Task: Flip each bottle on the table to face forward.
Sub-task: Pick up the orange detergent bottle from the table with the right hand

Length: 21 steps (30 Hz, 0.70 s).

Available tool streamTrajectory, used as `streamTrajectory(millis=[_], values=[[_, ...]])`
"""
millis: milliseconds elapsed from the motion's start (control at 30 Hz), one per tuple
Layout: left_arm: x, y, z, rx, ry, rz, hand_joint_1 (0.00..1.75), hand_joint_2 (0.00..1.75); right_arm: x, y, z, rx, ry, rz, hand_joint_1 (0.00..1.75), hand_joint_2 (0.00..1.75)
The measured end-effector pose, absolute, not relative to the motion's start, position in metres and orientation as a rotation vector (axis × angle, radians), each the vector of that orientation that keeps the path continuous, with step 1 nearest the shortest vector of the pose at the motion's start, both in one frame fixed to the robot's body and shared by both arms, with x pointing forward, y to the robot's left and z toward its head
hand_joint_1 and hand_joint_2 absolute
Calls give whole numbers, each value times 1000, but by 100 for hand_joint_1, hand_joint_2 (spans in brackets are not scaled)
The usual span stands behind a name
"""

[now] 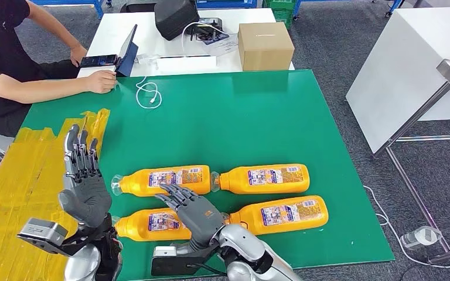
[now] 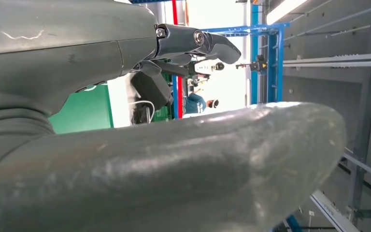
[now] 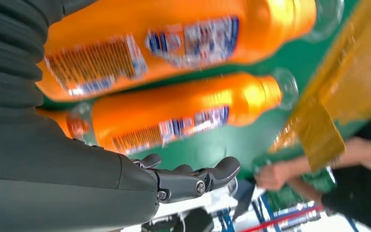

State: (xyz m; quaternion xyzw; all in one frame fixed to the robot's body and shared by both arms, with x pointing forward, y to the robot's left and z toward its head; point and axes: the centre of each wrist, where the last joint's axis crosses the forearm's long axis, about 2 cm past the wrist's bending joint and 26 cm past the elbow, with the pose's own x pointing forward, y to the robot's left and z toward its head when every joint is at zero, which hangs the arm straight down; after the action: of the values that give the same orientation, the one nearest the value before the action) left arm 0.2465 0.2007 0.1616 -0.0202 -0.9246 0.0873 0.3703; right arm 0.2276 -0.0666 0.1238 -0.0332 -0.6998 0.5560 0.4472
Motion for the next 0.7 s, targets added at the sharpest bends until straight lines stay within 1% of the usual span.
streamTrajectory(millis=[233,467,700], values=[[246,202,159,-44,-2360,233,0,0,224,-67,109,-86,-1644,1493,0,175],[243,201,156,-44,-2347,243,0,0,223,-71,95,-258,-1538,1619,0,175],[242,201,156,-45,-2342,253,0,0,229,-74,82,-339,-1445,1704,0,175]])
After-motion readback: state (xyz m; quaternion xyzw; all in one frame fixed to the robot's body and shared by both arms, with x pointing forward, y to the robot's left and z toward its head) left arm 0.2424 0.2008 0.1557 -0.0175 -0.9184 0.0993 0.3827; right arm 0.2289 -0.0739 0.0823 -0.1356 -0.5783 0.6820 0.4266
